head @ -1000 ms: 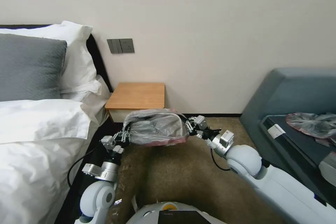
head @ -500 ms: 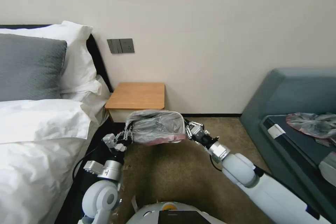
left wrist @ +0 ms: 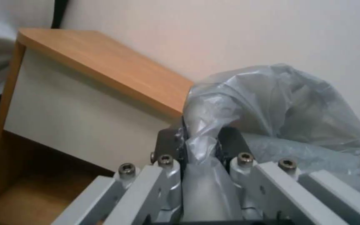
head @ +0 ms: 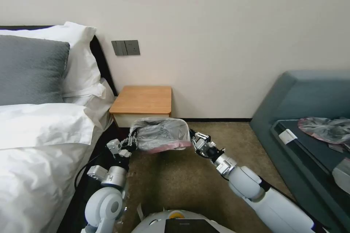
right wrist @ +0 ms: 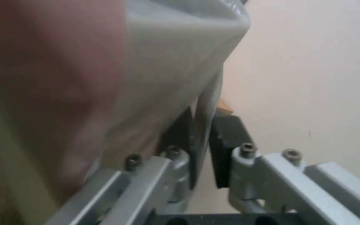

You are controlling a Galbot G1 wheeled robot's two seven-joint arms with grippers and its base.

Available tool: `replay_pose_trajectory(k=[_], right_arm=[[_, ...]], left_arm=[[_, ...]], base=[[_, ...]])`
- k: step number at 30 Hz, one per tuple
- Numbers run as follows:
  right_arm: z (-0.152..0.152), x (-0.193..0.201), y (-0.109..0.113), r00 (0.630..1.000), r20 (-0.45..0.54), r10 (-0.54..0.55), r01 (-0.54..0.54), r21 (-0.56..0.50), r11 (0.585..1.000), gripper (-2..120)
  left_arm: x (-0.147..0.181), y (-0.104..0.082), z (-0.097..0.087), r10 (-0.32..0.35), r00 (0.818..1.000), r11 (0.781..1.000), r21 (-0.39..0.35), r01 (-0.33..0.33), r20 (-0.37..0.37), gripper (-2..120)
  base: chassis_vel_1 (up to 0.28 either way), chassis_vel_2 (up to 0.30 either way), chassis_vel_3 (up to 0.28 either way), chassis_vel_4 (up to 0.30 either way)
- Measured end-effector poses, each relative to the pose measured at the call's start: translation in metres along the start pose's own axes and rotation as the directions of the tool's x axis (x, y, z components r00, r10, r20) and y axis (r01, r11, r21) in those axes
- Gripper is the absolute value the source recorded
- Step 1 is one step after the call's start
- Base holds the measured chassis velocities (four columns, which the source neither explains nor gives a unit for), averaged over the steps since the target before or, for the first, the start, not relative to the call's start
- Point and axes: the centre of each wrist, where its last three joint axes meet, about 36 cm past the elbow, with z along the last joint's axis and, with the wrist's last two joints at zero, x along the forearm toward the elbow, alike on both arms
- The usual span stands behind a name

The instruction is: Pick up the garbage bag from the table and place it over the trash can.

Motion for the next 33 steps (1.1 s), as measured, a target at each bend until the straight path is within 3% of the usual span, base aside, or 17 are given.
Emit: replay_pose_trajectory(k=[2,5,6,13,21,29,33], right_arm=[[-0.002,0.002,-0.001,1.0,0.003,0.006,-0.006,0.01,1.0,25],[-0.004,0.002,-0.002,1.0,0.007,0.013,-0.013,0.016,1.0,32],[-0.007,0.003,-0.003,1.0,0.013,0.02,-0.02,0.022,1.0,40],[-0.012,0.004,-0.006,0.998,0.041,0.041,-0.043,0.049,0.998,62],[-0.021,0.014,-0.037,0.989,0.108,0.096,-0.111,0.148,0.983,94],[-0.033,0.023,-0.059,0.973,0.197,0.119,-0.16,0.205,0.966,100],[-0.046,0.026,-0.064,0.951,0.298,-0.076,0.029,0.159,0.987,100]], left_arm=[[-0.001,0.002,0.0,-0.005,1.0,1.0,-0.005,0.005,-0.001,8],[-0.001,0.003,-0.001,-0.009,1.0,1.0,-0.008,0.009,0.0,8],[-0.002,0.004,-0.001,-0.013,1.0,1.0,-0.009,0.013,0.001,8],[-0.001,0.009,-0.001,-0.037,0.999,0.999,-0.014,0.037,0.002,8],[-0.001,0.013,0.002,-0.061,0.998,0.998,-0.023,0.061,-0.003,8],[-0.001,0.014,0.002,-0.07,0.997,0.997,-0.025,0.07,-0.012,8],[-0.001,0.014,0.002,-0.072,0.997,0.997,-0.028,0.072,-0.019,8]], base=[[0.0,0.0,0.0,0.0],[0.0,0.0,0.0,0.0],[0.0,0.0,0.0,0.0],[0.0,0.0,0.0,0.0],[0.0,0.0,0.0,0.0],[0.0,0.0,0.0,0.0],[0.0,0.0,0.0,0.0]])
